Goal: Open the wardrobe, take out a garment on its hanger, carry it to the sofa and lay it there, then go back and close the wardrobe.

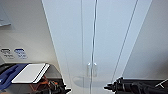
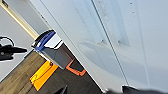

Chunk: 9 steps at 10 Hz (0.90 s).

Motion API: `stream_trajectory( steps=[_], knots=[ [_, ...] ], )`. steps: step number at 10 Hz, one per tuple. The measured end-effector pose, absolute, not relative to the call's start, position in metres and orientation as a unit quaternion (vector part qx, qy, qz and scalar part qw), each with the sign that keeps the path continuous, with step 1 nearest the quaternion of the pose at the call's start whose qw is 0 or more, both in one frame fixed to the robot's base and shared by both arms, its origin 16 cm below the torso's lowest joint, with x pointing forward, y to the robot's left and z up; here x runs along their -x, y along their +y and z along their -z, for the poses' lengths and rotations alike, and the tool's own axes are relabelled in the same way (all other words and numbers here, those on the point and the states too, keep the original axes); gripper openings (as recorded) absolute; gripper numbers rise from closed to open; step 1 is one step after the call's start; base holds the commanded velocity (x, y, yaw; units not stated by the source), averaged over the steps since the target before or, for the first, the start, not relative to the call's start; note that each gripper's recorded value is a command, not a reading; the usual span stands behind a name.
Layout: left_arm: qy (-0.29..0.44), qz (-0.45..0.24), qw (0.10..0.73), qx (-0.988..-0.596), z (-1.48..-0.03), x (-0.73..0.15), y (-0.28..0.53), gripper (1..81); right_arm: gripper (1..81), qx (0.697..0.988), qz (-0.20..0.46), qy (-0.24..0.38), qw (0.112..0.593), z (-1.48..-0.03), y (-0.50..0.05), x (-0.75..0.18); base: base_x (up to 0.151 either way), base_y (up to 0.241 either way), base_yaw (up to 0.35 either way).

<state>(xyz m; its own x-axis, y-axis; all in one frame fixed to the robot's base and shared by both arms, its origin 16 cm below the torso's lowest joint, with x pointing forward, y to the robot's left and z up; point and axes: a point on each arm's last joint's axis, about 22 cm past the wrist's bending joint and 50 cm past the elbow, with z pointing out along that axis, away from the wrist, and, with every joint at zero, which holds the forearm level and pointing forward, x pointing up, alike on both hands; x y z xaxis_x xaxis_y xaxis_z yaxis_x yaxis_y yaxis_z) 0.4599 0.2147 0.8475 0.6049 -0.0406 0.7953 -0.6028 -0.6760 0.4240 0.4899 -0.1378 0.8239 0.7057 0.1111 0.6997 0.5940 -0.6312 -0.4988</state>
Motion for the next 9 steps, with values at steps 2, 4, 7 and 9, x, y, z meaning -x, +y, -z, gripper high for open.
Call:
stream_trajectory(
  steps=[2, 4, 7, 9],
  knots=[
    [-0.194, -0.404, 0.353, -0.821, -0.852, -0.472, 0.210, 81.1, 81.1, 0.840, 0.332, -0.213, 0.372, -0.832, -0.132, -0.506, 0.000, 0.000, 0.000],
    [-0.195, -0.407, 0.358, -0.818, -0.855, -0.480, 0.200, 81.1, 81.1, 0.834, 0.341, -0.219, 0.374, -0.841, -0.120, -0.518, 0.000, 0.000, 0.000],
    [-0.197, -0.413, 0.358, -0.814, -0.860, -0.496, 0.192, 81.1, 81.1, 0.829, 0.354, -0.225, 0.372, -0.855, -0.115, -0.535, 0.000, 0.000, 0.000],
    [-0.196, -0.413, 0.356, -0.815, -0.856, -0.503, 0.189, 81.1, 81.1, 0.827, 0.361, -0.225, 0.367, -0.860, -0.114, -0.545, 0.000, 0.000, 0.000]
  ],
)
